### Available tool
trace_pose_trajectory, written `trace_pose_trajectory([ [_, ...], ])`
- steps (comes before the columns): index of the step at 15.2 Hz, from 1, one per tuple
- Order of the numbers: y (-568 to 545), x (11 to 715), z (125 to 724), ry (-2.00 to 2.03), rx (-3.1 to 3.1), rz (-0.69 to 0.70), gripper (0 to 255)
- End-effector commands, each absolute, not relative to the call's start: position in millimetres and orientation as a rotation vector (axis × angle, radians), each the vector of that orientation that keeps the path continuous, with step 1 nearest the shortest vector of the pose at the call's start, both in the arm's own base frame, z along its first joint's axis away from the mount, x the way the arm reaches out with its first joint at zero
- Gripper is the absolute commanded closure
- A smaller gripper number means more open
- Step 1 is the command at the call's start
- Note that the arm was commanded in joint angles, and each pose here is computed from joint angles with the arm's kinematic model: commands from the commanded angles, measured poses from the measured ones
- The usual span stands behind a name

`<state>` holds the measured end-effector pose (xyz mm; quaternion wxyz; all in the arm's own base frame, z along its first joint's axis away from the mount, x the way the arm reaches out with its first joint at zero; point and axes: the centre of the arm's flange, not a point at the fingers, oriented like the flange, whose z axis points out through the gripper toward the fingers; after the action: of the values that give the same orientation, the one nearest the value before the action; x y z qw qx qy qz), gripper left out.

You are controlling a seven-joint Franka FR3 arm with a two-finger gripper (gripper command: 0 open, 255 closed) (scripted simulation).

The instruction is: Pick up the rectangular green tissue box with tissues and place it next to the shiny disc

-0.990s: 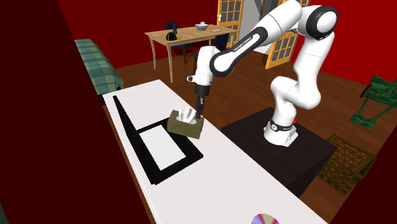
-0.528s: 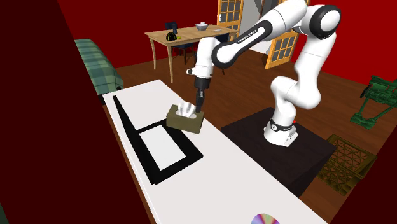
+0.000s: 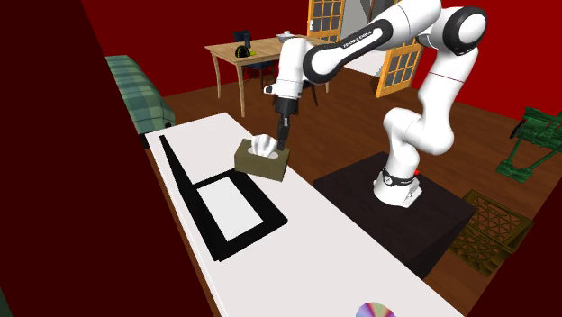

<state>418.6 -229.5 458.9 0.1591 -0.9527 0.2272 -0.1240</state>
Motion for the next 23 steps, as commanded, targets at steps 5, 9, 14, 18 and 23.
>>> trace_pose_trajectory([
  [5, -230.2, 419.0, 491.5, 0.649, -2.723, -0.354, 255],
  [9, -230.2, 419.0, 512.6, 0.649, -2.723, -0.354, 255],
  [14, -230.2, 419.0, 539.0, 0.649, -2.723, -0.354, 255],
  [18, -230.2, 419.0, 560.1, 0.649, -2.723, -0.354, 255],
  [23, -230.2, 419.0, 586.5, 0.649, -2.723, -0.354, 255],
])
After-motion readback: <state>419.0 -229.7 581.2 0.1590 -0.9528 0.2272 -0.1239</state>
